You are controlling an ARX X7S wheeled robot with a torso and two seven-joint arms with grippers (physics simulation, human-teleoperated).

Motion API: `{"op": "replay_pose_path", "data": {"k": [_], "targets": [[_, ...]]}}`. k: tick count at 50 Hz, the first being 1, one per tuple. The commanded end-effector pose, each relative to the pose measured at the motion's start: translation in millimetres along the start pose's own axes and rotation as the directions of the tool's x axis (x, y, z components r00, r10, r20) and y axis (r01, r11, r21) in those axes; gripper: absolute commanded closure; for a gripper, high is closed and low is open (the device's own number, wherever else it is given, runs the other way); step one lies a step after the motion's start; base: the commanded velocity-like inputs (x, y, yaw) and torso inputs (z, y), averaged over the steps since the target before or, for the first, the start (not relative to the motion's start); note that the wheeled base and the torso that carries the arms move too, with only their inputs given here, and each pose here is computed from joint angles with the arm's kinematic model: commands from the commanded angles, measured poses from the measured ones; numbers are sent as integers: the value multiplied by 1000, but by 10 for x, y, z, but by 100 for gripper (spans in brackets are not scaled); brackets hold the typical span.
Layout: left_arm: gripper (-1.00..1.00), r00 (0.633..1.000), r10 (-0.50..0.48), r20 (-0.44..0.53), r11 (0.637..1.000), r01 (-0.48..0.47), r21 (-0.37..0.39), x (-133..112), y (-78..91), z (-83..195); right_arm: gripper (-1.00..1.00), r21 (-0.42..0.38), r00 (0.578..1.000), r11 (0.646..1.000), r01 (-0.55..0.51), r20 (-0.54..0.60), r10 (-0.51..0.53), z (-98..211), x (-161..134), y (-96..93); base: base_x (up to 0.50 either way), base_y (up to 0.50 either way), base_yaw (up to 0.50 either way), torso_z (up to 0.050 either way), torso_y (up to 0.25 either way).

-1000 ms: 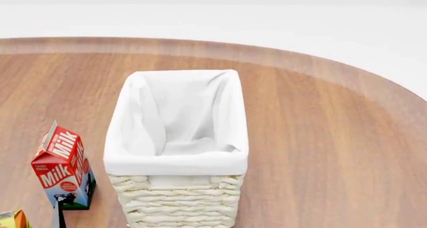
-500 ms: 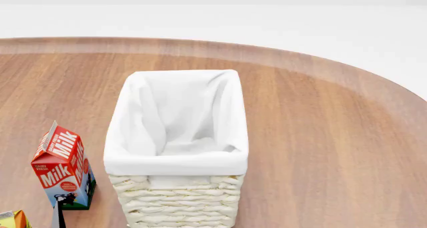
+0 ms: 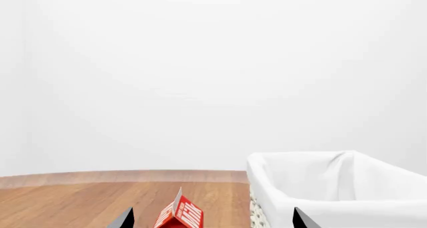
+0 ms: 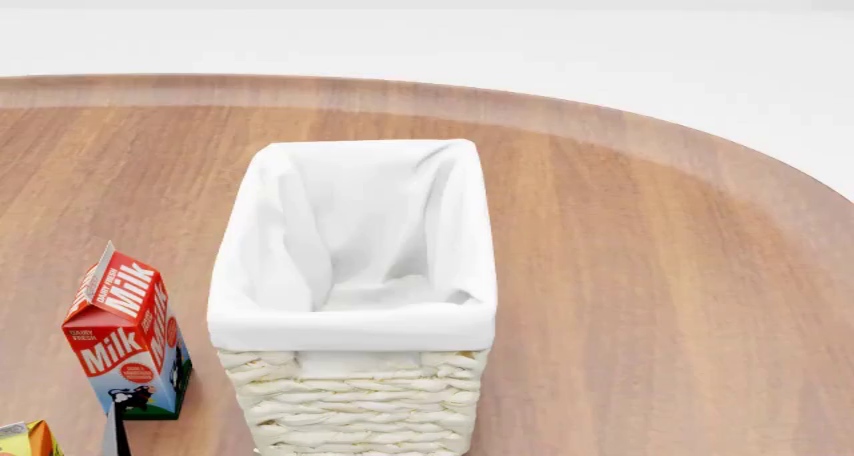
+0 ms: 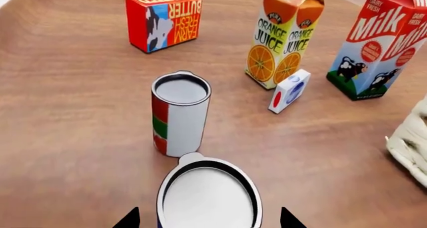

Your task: Pick up the alphabet soup, and put it in the basket.

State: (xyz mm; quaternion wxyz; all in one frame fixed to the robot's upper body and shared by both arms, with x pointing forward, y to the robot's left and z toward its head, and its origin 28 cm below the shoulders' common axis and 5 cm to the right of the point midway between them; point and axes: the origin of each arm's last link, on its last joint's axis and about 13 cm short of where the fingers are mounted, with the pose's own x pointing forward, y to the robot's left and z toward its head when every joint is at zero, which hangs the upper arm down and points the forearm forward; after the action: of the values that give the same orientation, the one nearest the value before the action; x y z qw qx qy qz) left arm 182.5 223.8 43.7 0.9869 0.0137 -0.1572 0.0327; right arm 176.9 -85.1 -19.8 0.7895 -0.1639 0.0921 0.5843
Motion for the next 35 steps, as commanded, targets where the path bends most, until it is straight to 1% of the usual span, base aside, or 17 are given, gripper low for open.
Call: {"op": "replay_pose_path", "data": {"k": [1,18,27,28,29,35], "targets": [[-100,1000,1,0,1000,-1,0,2,0,1,-100,-6,1000,1000,-20,-12,20,-4,70,-26,0,0,0,0,0],[-100,1000,-4,0,1000,4,1,2,-3,-6,-100,-9,999,999,-35,-34,35,-41,159,-80,0,0,0,0,0],[-100,1000,-1,4,1000,1,2,-2,0,1,-100,-22,996,998,-56,-77,54,-109,254,-74,0,0,0,0,0],[-100,1000,-2,4,1000,2,2,-2,-1,1,100,-16,995,998,-62,-81,60,-117,261,-74,0,0,0,0,0],[-100,1000,-3,4,1000,3,2,-3,-2,2,100,-12,993,997,-78,-85,77,-130,265,-69,0,0,0,0,0],[-100,1000,-2,5,1000,2,2,-8,-3,10,100,-10,990,995,-100,-101,98,-188,300,-46,0,1,1,0,0]]}}
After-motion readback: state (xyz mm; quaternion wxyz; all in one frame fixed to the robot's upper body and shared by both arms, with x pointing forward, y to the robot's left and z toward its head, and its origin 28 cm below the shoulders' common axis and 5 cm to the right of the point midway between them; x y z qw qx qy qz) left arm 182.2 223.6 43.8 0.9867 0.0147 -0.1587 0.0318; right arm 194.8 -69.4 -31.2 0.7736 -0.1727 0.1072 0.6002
